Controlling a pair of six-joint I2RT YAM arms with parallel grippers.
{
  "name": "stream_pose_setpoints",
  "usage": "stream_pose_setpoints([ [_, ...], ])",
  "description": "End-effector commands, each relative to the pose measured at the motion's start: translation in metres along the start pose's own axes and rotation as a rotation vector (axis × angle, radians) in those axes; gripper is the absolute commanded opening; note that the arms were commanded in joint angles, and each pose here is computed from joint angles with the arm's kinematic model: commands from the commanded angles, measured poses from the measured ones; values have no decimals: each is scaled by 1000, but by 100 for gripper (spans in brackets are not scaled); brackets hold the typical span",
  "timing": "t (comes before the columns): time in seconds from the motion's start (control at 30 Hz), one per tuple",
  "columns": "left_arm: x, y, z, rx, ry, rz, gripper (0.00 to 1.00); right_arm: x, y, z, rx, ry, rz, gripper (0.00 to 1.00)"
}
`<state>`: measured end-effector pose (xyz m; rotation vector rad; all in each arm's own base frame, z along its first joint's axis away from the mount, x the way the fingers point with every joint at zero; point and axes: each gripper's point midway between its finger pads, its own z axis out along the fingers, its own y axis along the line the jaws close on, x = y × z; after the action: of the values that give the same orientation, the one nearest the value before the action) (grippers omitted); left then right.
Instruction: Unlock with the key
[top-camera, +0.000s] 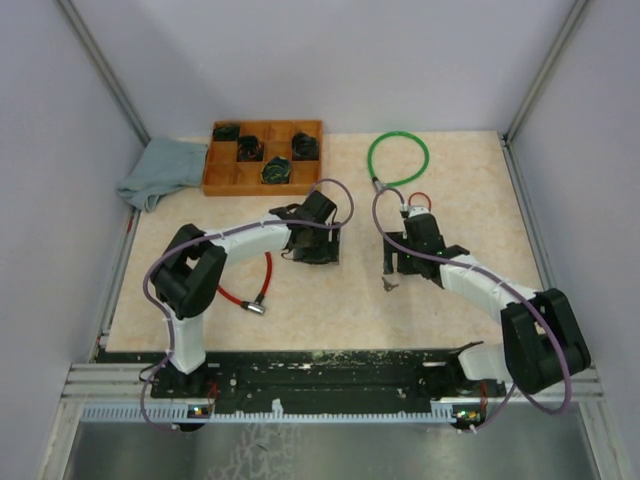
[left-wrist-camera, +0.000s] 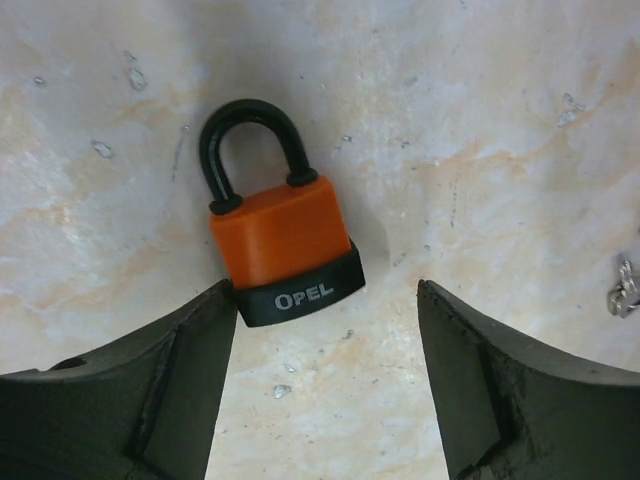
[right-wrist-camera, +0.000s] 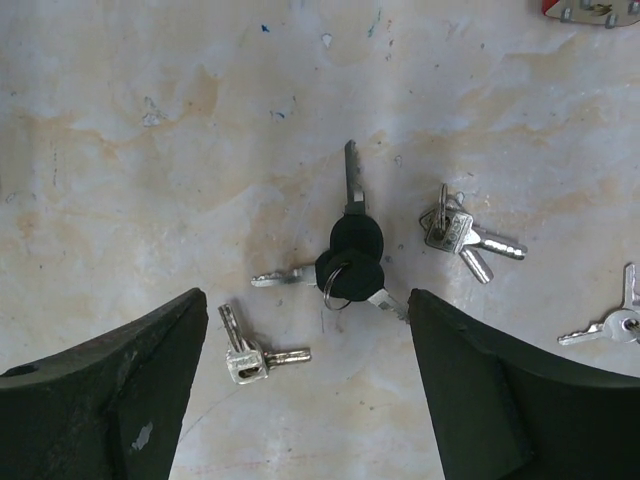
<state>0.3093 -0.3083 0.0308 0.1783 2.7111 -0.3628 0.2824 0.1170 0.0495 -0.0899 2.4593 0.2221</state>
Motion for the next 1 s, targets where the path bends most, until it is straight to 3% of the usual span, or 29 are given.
stream_pose_setpoints([
  [0.0,-1,-24,-14,134,-8,-38,78,-22,1,3,31,-34,-36,81],
  [0.37,-13,-6,-49,150,-154,-62,84,-12,4,15,31,36,-50,70],
  [0.73,-6,0,-80,287,-277,-52,88,-4,9,20,45,75,-50,54],
  [0.97,-4,-7,-96,381,-323,-49,88,-5,5,21,77,77,-46,30],
])
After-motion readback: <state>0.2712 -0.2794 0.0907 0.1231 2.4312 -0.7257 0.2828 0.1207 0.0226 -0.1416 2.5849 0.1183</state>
